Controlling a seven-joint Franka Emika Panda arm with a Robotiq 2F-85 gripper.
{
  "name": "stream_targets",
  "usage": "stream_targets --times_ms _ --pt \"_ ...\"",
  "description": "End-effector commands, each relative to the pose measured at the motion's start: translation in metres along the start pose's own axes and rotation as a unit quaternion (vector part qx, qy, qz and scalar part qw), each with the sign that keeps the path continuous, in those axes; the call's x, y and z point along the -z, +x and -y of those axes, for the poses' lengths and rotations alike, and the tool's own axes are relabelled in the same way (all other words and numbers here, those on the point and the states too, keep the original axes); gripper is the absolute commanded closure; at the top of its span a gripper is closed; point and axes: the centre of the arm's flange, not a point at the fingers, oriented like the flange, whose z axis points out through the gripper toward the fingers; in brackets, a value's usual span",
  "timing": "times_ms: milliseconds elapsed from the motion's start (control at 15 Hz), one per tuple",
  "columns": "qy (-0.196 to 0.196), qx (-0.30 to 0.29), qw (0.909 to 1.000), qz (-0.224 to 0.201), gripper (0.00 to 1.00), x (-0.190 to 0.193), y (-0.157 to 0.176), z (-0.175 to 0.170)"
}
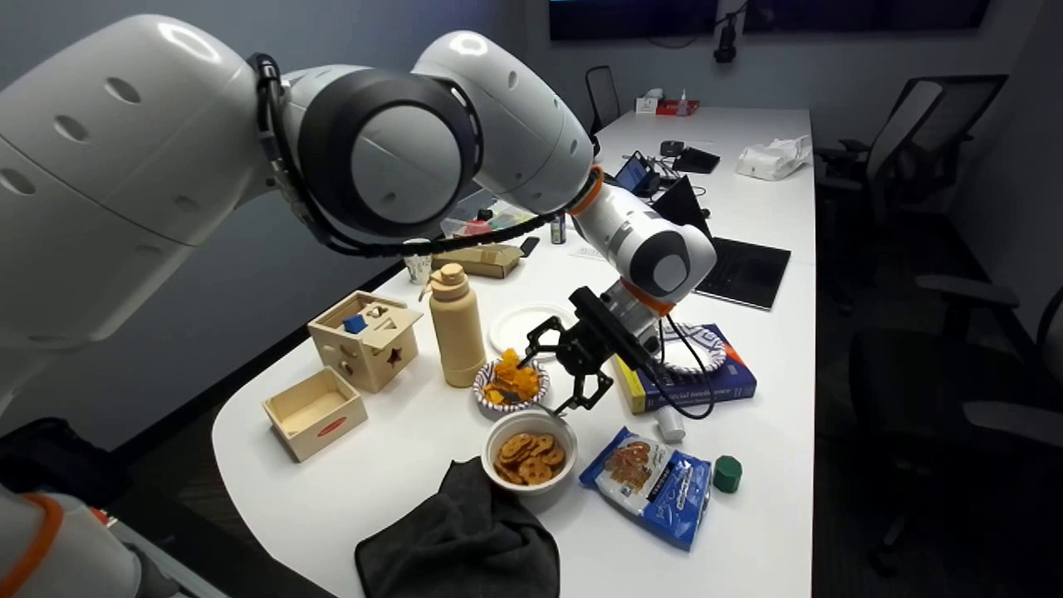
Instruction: Use the spatula to stir the contents in the black and white bowl on the left.
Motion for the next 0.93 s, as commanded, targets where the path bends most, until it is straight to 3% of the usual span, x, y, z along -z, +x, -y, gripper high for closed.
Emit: stream_targets --times_ms 0,467,867 --pt "0.041 -0.011 0.999 0.01 0.0 0.009 0.03 -0.016" --pt "0.068 -0.04 0.9969 0.008 0.0 -0.008 0.044 -0.044" --pt "0.083 -0.048 0.9953 0.011 0.0 -0.008 0.049 -0.044"
